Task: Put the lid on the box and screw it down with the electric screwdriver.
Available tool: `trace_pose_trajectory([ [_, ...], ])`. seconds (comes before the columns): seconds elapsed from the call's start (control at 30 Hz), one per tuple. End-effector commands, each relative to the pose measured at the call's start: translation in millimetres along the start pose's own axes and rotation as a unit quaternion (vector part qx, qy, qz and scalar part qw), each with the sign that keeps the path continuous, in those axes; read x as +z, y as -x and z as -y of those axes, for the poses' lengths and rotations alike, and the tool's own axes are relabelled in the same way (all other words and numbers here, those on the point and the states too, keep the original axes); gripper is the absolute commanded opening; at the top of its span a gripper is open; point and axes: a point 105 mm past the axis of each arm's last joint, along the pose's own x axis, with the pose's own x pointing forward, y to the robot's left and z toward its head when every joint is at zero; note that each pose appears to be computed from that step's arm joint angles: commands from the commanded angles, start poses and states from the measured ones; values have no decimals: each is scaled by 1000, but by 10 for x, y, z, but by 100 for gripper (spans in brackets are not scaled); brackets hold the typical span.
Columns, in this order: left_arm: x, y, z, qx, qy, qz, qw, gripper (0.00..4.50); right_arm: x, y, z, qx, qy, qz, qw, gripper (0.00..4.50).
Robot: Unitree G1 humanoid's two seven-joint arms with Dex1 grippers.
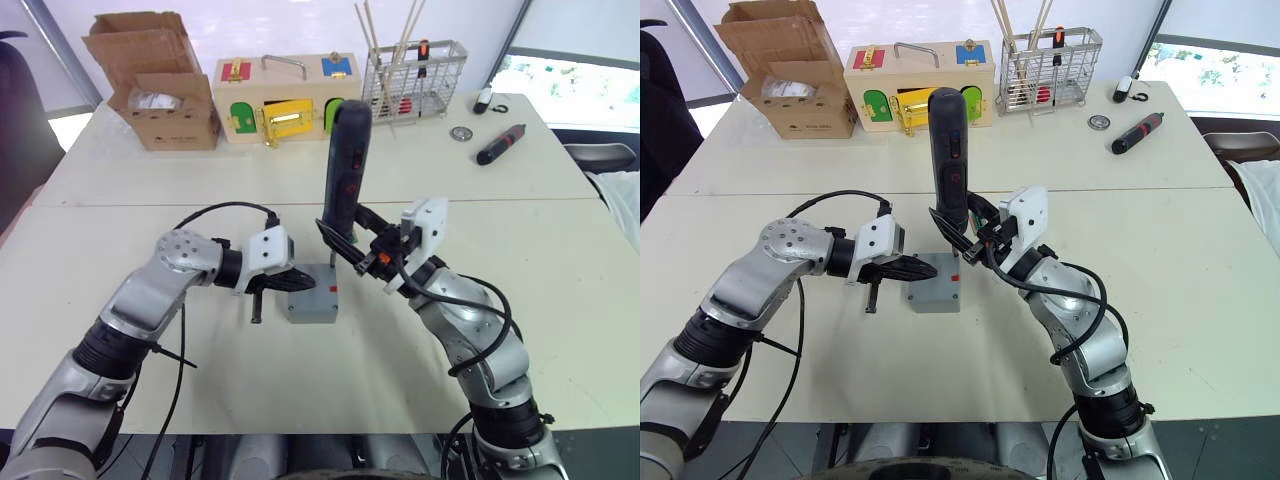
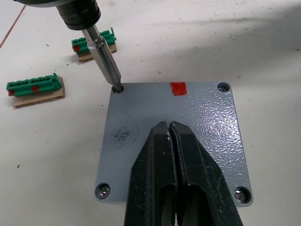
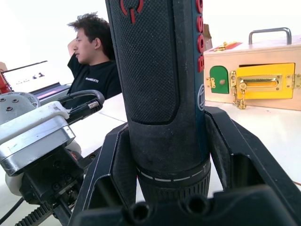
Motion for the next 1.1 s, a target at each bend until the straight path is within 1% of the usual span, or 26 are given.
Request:
trace_pose_trajectory([
  [0.03, -181, 16, 26, -2, 20, -31, 999, 0, 72, 7, 23, -7, 6, 18, 1000, 178],
  [0.43, -194, -20, 41, -8, 24, -32, 999, 0, 114, -15, 31, -12, 7, 27, 1000, 178],
  [0.77, -120, -32, 30, -6, 23, -31, 999, 0, 155, -21, 83, -20, 6, 33, 999, 178],
  [1.0, -89, -31, 12, -4, 23, -31, 999, 0, 51, -9, 9, 0, 1, 13, 1000, 178],
  [1.1, -90, -27, 10, -3, 23, -32, 999, 0, 8, -6, -68, 17, -3, 3, 1000, 178],
])
